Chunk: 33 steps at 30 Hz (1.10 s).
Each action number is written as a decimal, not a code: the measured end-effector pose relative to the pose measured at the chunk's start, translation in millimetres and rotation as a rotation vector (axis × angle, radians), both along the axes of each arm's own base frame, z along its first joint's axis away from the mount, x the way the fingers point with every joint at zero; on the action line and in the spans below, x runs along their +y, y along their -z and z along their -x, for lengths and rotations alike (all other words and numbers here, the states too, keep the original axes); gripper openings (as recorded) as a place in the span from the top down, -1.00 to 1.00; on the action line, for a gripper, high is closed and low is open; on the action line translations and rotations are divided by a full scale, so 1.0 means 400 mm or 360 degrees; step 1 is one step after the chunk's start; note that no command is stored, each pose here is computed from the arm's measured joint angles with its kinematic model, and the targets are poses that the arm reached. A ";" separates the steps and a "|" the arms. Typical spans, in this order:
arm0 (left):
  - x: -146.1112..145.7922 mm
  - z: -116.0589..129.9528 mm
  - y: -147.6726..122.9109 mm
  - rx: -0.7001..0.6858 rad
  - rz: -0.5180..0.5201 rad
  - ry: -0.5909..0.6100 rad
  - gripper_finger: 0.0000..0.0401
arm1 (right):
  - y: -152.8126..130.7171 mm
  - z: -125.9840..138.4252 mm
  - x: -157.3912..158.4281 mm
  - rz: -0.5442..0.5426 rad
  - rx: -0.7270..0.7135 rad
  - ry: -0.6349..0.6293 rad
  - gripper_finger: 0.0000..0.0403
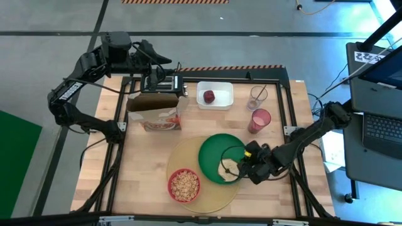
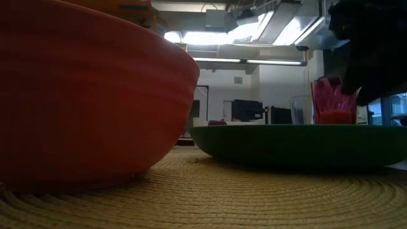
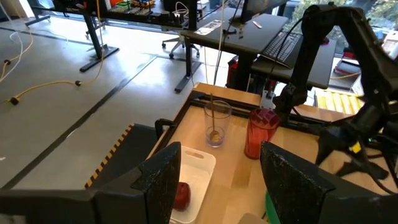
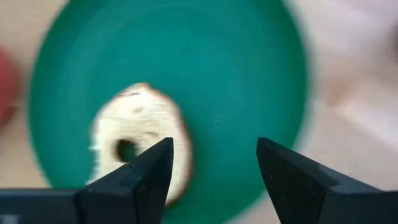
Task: Arrange a breakfast setting
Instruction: Put the apple on the green plate
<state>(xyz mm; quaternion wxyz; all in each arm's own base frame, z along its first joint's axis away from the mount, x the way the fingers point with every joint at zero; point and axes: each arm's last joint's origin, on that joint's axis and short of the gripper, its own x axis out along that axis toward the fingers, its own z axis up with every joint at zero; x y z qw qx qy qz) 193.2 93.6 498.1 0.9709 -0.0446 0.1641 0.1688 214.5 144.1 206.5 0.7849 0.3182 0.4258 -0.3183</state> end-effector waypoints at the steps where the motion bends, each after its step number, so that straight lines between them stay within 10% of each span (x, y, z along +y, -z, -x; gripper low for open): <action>1: 0.000 0.000 0.000 0.0000 0.0000 0.0000 -0.06 | -0.011 0.006 -0.004 0.0027 0.0062 0.0022 -0.13; 8: 0.000 0.000 0.000 0.0000 0.0001 0.0000 -0.06 | -0.012 0.026 -0.046 0.0136 0.0310 0.0096 0.01; 22: -0.001 0.002 0.005 0.0030 0.0016 -0.0001 -0.06 | 0.060 -0.018 -0.109 0.0108 0.0075 0.0235 0.19; 28: 0.000 0.002 0.005 0.0030 0.0015 -0.0002 -0.06 | -0.016 -0.076 -0.107 0.0320 -0.0288 0.0184 0.19; 33: 0.000 0.001 0.003 0.0018 0.0009 -0.0002 -0.06 | -0.114 -0.162 -0.129 0.0787 -0.0441 -0.0252 0.19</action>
